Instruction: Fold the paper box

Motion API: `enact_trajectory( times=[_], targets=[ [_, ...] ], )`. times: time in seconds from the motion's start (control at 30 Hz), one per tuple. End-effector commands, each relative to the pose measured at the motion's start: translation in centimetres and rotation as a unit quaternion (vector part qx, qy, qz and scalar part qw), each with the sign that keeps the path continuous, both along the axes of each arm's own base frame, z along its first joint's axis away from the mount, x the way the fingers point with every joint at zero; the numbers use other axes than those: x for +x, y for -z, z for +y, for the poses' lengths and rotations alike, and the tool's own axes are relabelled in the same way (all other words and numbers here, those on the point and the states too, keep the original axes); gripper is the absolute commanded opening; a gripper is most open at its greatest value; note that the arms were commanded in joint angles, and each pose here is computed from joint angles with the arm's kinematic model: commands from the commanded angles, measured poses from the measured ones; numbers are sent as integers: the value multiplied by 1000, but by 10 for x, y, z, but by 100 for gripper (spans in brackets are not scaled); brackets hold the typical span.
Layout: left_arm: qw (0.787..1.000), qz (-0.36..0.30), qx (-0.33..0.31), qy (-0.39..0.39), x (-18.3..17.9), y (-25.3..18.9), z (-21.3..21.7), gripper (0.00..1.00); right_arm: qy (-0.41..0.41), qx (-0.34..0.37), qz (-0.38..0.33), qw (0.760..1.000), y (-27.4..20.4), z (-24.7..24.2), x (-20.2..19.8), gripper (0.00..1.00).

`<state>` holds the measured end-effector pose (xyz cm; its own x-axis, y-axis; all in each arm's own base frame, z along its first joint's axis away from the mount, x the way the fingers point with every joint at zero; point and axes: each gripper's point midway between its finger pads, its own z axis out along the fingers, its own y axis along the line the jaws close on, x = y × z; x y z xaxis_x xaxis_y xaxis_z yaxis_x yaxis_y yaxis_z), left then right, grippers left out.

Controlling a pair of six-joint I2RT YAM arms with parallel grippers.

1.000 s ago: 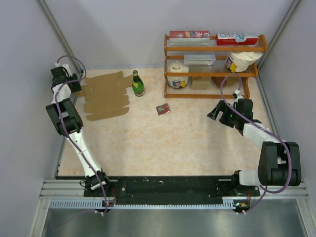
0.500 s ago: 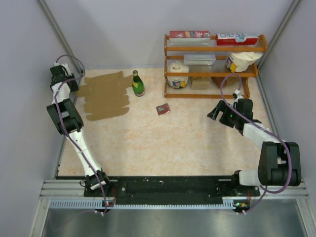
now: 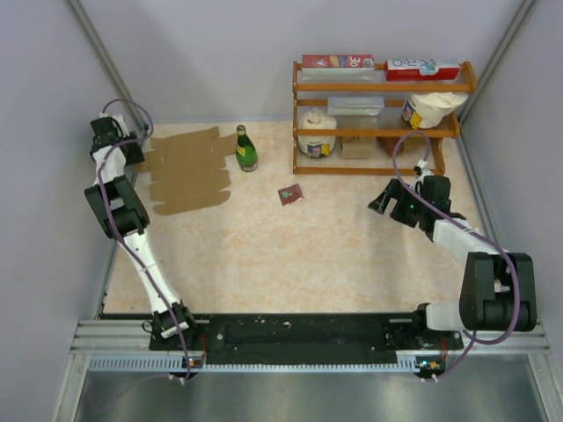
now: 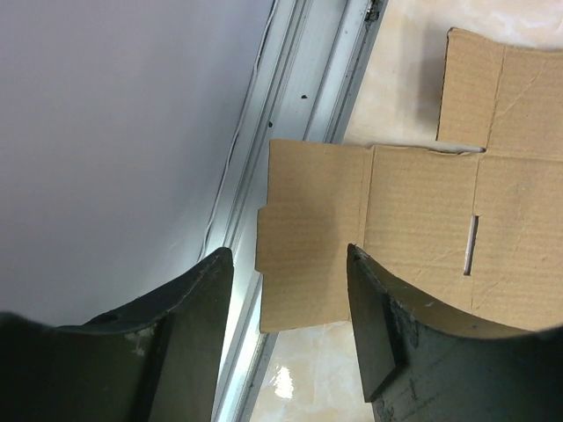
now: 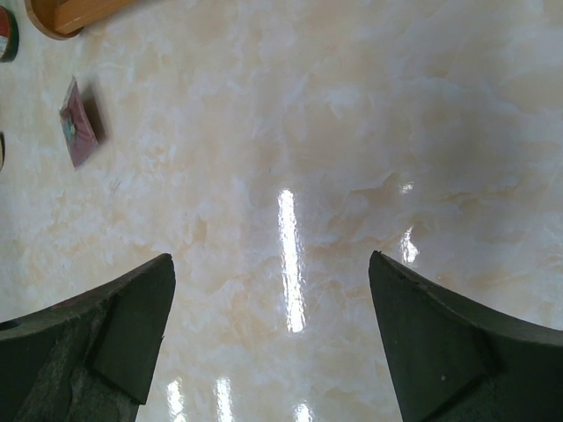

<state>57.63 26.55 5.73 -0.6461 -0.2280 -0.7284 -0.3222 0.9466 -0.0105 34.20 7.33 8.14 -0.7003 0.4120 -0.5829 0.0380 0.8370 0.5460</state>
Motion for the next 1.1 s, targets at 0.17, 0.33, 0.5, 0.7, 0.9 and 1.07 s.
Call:
enact_trajectory(
  times=[0.17, 0.33, 0.5, 0.7, 0.9, 1.07],
  targets=[
    [1000, -15, 8, 2, 2, -10, 15, 59, -6, -8, -46, 999, -24, -1, 15, 90],
    [1000, -17, 9, 5, 4, -10, 16, 60, -11, 1, -39, 999, -21, 2, 17, 90],
    [1000, -23, 6, 8, 5, -14, 18, 60, -11, -2, -40, 999, -21, 1, 17, 90],
    [1000, -28, -1, 13, 5, -14, 18, 60, -11, -2, -40, 999, -21, 1, 18, 90],
    [999, -29, 0, 16, 5, -15, 18, 62, -11, -3, -38, 999, -20, 1, 17, 90],
    [1000, -23, 3, -6, 1, -12, 23, 75, -9, -3, -38, 999, -22, 0, 18, 90]
  ],
)
